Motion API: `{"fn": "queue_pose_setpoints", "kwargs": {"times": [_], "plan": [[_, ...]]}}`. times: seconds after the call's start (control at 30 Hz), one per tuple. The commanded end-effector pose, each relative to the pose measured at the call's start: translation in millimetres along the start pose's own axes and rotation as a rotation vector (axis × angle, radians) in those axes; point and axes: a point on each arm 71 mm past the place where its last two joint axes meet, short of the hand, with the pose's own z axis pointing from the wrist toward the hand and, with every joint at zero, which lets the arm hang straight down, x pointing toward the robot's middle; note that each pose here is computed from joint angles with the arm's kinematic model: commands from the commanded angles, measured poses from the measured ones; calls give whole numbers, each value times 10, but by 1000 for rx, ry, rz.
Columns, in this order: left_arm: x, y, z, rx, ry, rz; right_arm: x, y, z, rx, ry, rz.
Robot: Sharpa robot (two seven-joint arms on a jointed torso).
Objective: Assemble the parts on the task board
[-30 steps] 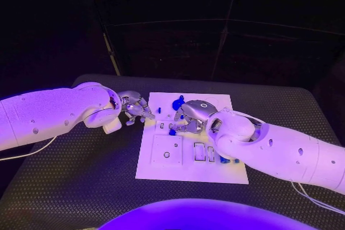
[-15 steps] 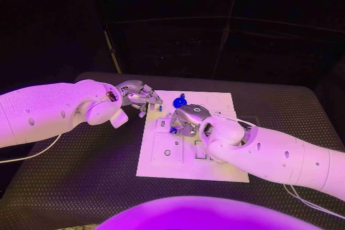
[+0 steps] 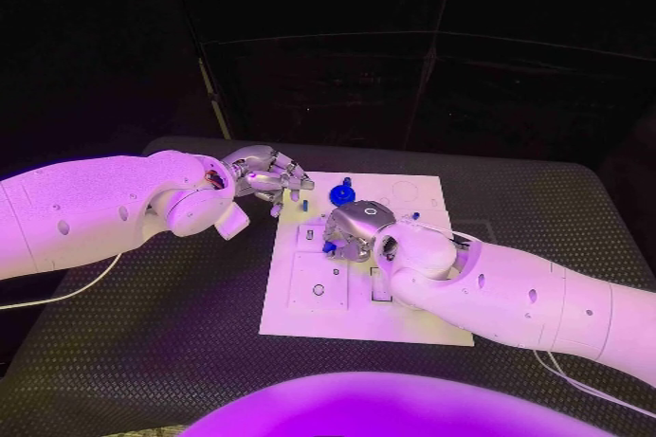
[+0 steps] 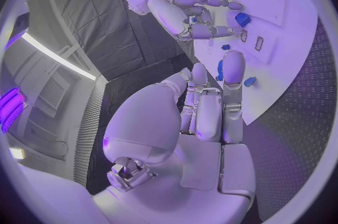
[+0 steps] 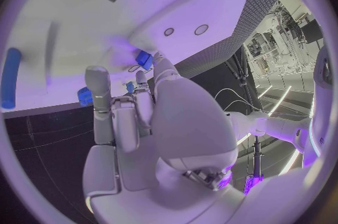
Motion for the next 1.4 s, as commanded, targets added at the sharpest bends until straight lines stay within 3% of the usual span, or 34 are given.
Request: {"fn": "queue_pose_setpoints", "kwargs": {"times": [0.03,0.4,1.4], "plan": [[0,-34,7,29,-4,-13,12,-8,16,14,10,-27],[9,-38,22,26,-1,-12,51,13,47,19,29,-42],[14,-29,30,12,8,-11,3,-64,45,78,-74,-2]]}}
